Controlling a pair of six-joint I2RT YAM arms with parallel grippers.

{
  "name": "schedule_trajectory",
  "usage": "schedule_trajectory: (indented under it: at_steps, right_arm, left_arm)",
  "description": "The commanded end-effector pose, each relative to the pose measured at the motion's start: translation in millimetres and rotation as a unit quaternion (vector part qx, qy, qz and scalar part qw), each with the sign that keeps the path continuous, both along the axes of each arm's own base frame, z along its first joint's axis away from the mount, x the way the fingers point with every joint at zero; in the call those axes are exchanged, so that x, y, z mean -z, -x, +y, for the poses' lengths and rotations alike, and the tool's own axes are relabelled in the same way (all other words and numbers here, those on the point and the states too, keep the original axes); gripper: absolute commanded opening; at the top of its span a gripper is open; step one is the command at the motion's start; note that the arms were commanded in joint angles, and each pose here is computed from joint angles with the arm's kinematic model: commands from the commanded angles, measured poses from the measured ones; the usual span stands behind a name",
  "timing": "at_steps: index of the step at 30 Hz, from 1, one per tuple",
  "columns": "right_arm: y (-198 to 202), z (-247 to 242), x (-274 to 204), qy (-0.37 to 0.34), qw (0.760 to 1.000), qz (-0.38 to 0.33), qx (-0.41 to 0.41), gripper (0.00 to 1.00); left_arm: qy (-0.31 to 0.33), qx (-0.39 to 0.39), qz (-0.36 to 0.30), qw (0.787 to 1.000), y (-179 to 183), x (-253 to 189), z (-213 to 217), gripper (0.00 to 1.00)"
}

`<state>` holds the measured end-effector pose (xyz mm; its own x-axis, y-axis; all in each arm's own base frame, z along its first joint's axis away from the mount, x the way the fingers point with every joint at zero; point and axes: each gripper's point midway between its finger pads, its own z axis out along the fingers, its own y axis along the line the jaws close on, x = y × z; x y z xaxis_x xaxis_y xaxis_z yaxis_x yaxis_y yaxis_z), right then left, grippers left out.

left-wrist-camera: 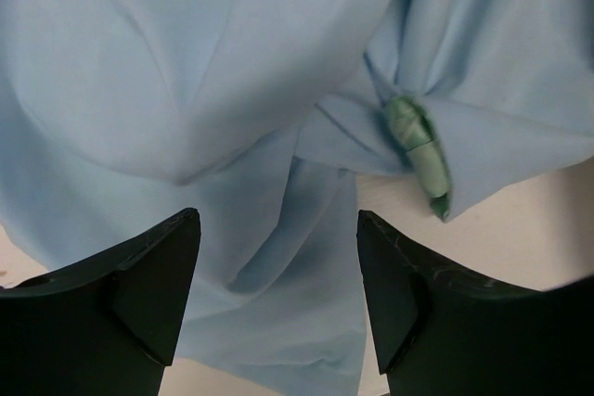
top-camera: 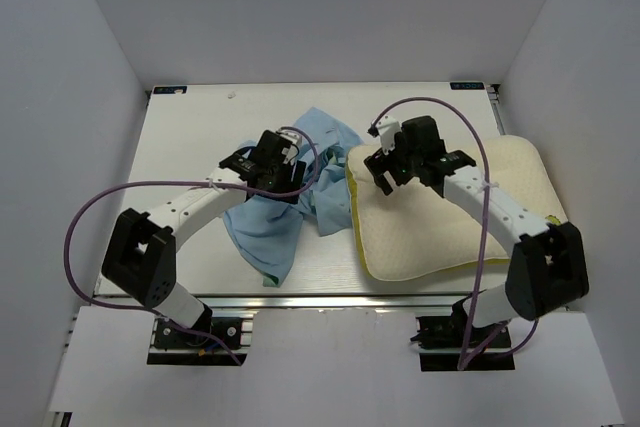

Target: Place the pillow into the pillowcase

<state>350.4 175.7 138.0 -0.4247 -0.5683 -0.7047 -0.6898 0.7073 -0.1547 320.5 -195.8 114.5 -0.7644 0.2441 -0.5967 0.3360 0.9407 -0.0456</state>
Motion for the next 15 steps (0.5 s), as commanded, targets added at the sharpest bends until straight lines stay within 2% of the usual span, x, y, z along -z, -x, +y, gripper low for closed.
schedule_trajectory:
  at_steps: [1,5,7,11,15]
  right_arm:
    - [10.0,2.4,-68.9,-0.027,0.997,-0.066,-0.041,0.89]
    - [28.7,19.7,-99.8,-0.057,0.989,-0.089,-0.101,0.89]
    - [42.1,34.1,-101.9,-0.069,0.985,-0.081,-0.138,0.89]
    - [77.1,80.8,-81.2,-0.061,0.974,-0.059,-0.212,0.89]
    - [85.8,113.0,-54.8,-0.038,0.977,-0.052,-0.203,0.89]
  left_arm:
    - [0.0,-0.033,0.0,0.999,5.7,-4.5,9.7,0.78]
    - [0.033,-0.057,-0.001,0.998,21.8,-19.0,13.5,0.79]
    - [0.056,-0.097,0.004,0.994,32.0,-26.6,19.4,0.8]
    - [0.069,-0.203,0.051,0.975,62.1,-16.7,37.0,0.81]
    - [0.079,-0.257,0.088,0.959,97.4,-13.6,49.6,0.83]
